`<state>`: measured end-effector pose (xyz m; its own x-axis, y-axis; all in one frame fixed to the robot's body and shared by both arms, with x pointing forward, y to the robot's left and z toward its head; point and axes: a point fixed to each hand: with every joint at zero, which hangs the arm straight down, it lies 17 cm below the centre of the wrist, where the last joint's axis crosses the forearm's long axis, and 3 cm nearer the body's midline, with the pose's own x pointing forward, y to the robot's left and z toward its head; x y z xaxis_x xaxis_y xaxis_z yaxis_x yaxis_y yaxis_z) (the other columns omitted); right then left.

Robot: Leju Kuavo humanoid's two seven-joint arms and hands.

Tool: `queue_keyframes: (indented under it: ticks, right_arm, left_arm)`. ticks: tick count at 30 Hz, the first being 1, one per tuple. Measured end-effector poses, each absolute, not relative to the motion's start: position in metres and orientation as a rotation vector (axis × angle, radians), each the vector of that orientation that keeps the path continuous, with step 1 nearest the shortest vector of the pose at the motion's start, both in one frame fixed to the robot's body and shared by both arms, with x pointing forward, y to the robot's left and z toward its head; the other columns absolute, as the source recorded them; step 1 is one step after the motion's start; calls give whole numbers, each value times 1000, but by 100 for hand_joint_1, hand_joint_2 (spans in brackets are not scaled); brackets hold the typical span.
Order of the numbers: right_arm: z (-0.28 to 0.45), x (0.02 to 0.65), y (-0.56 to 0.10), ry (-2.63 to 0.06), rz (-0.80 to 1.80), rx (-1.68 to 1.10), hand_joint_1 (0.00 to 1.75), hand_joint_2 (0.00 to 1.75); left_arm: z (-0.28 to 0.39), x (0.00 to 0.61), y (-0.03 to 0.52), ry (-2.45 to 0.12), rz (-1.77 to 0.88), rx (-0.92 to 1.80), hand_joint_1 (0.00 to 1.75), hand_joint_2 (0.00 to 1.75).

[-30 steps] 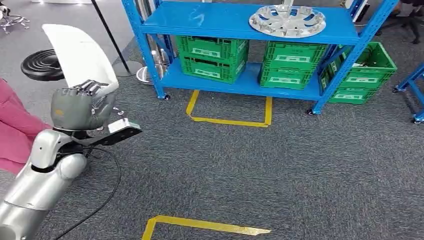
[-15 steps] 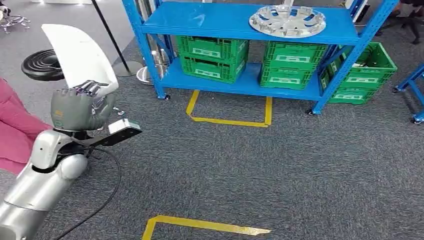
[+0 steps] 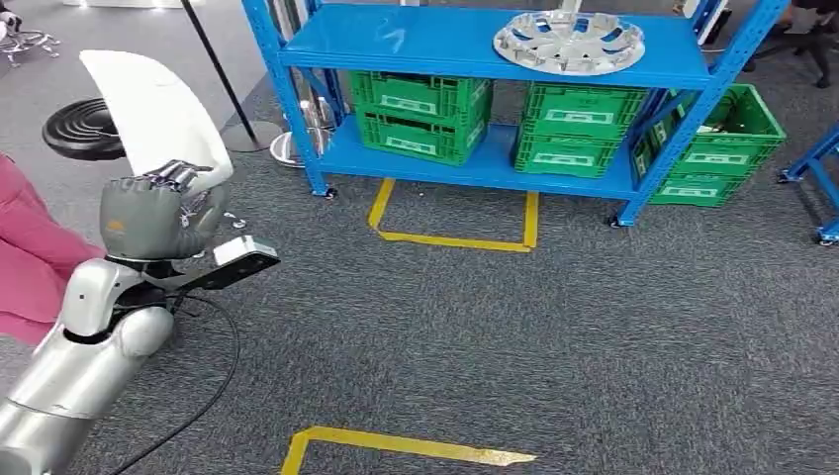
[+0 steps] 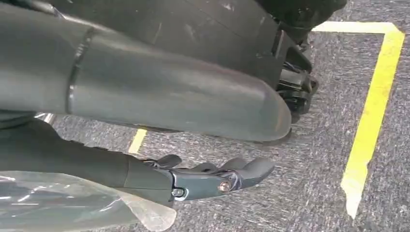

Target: Take the parts from the cabinet and place them on the table.

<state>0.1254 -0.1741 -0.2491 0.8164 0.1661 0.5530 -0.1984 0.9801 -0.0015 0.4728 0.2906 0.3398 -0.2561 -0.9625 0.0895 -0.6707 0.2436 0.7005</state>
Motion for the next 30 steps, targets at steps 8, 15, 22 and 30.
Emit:
queue_keyframes:
  ticks: [8, 15, 22, 30]
  right_arm:
    - [-250, 125, -176, -580, 202, 45, 0, 0]
    - [-251, 125, -180, -574, 208, 21, 0, 0]
    - [-251, 126, -180, -574, 209, 21, 0, 0]
    - [-251, 126, -180, -573, 209, 21, 0, 0]
  left_arm:
    - [339, 472, 290, -2007, -747, 1488, 175, 175]
    - [340, 472, 292, -2004, -749, 1492, 175, 175]
    - [343, 471, 294, -2008, -744, 1503, 175, 175]
    - [339, 470, 293, -2003, -750, 1495, 175, 175]
